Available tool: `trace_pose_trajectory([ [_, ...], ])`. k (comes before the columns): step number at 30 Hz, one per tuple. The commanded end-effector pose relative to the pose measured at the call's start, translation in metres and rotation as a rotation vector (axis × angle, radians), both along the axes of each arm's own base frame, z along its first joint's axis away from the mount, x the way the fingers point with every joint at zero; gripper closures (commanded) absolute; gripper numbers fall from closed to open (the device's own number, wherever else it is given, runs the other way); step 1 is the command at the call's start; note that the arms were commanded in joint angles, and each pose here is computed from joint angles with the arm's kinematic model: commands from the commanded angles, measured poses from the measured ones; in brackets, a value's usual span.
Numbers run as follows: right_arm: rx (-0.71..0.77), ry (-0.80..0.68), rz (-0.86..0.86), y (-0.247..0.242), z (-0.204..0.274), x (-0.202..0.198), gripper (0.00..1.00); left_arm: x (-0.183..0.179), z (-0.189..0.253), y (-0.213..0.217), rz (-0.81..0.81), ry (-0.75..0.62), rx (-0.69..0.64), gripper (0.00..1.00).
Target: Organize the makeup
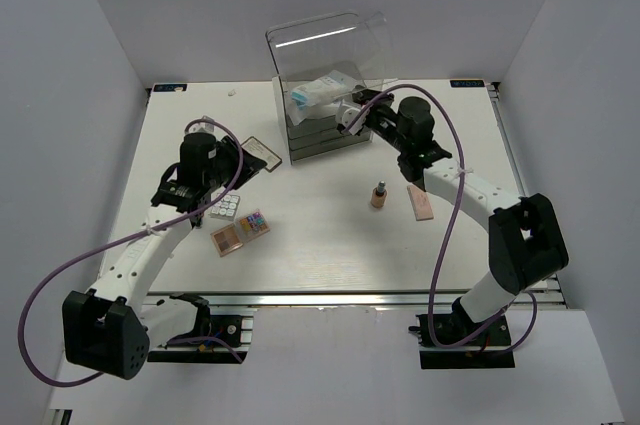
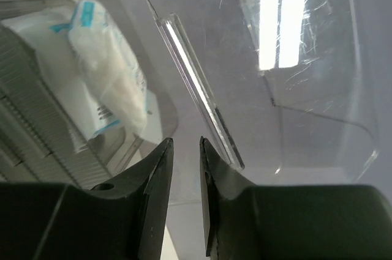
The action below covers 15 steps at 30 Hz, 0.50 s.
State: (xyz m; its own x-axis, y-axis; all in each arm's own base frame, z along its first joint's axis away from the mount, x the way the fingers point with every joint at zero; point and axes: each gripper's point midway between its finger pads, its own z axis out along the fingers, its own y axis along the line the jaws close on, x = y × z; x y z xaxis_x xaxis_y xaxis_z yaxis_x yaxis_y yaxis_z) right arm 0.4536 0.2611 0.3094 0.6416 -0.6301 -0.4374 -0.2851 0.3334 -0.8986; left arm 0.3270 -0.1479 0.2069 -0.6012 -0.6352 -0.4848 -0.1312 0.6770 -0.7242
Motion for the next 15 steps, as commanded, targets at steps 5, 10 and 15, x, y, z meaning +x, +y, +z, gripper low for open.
trace_pose_trajectory([
  [5, 0.041, -0.05, -0.025, -0.011, 0.023, -0.008, 0.7, -0.006, 0.003, 0.008, 0.027, -0.024, 0.011, 0.57],
  [10, 0.028, -0.039, -0.027, -0.01, 0.017, -0.006, 0.69, -0.007, 0.002, 0.009, 0.031, -0.022, 0.014, 0.56],
  [15, -0.011, 0.04, -0.01, -0.009, -0.004, -0.01, 0.66, -0.009, -0.004, 0.009, 0.032, -0.009, 0.011, 0.54],
])
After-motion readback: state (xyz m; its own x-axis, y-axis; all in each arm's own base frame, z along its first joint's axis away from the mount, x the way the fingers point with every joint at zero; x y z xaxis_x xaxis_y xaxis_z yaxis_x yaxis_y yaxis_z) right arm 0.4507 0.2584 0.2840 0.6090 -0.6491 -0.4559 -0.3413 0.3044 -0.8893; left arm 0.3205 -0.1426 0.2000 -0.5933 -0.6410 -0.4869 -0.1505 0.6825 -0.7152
